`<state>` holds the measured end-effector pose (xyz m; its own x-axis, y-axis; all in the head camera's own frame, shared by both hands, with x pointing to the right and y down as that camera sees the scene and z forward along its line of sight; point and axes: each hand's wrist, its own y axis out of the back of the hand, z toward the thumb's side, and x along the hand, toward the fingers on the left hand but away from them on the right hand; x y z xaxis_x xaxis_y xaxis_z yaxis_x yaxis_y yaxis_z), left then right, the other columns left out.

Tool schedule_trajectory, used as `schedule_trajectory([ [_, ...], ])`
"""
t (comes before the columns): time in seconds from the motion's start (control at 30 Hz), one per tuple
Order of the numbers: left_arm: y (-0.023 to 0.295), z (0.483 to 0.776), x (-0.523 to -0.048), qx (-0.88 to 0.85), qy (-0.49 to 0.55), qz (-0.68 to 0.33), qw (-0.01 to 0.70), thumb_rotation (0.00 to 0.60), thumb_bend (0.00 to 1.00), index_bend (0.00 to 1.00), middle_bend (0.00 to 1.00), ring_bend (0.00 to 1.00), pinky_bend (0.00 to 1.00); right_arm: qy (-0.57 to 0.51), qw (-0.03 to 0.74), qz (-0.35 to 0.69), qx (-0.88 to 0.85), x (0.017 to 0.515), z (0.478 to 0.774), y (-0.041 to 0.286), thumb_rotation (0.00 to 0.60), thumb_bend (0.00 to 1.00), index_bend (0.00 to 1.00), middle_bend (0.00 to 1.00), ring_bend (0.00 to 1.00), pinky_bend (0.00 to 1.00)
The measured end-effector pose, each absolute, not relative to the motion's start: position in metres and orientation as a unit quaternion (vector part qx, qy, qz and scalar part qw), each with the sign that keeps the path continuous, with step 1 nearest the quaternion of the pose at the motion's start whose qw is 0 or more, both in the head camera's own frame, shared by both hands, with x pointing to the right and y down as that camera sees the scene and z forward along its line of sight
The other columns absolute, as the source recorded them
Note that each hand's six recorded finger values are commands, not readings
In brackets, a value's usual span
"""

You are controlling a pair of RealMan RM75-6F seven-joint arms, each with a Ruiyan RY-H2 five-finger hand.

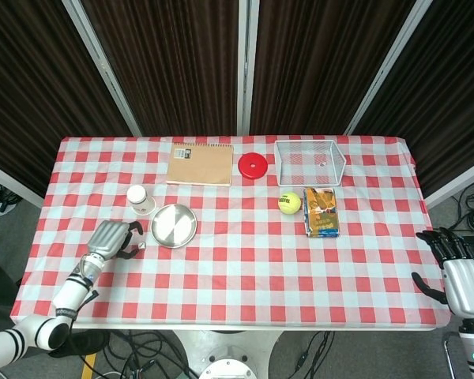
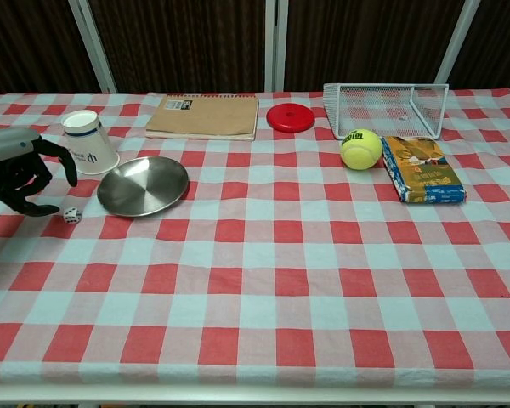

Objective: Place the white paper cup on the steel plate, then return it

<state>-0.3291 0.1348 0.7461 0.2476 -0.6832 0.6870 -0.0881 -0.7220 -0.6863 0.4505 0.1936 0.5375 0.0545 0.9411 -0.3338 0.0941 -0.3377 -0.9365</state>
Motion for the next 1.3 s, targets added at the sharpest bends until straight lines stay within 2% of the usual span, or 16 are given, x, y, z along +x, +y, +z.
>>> schedule_trajectory([
  [0.23,0.146,0.760,-0.328,-0.748,0.258,-0.562,0.240,0.600,0.35,0.46,0.82,0.84,0.91,-0.420,0.386,0.544,-0.615,0.451,0.539,0.194,0.600,0.15,0.21,0.20,0.09,0.18],
  [0.63,0.144,0.769,-0.326,-0.748,0.262,-0.565,0.229,0.600,0.35,0.46,0.83,0.84,0.91,-0.419,0.382,0.548,-0.615,0.452,0.540,0.196,0.600,0.15,0.21,0.20,0.09,0.18],
  [0.83,0.143,0.773,-0.325,-0.745,0.266,-0.566,0.233,0.600,0.35,0.54,0.84,0.85,0.91,-0.420,0.380,0.550,-0.614,0.453,0.540,0.196,0.600,0.15,0.21,0.20,0.09,0.18],
  [0.93,0.141,0.772,-0.324,-0.743,0.272,-0.563,0.239,0.600,0.35,0.58,0.84,0.86,0.91,-0.421,0.380,0.550,-0.613,0.454,0.540,0.197,0.600,0.15,0.21,0.20,0.09,0.18],
  [1.1,0.138,0.770,-0.323,-0.742,0.279,-0.558,0.246,0.600,0.37,0.59,0.85,0.86,0.91,-0.423,0.379,0.550,-0.612,0.455,0.539,0.198,0.600,0.15,0.21,0.20,0.09,0.18],
  [1.3,0.129,0.753,-0.317,-0.743,0.301,-0.537,0.262,0.600,0.37,0.59,0.85,0.86,0.91,-0.425,0.379,0.550,-0.611,0.458,0.537,0.200,0.600,0.15,0.21,0.20,0.09,0.18],
])
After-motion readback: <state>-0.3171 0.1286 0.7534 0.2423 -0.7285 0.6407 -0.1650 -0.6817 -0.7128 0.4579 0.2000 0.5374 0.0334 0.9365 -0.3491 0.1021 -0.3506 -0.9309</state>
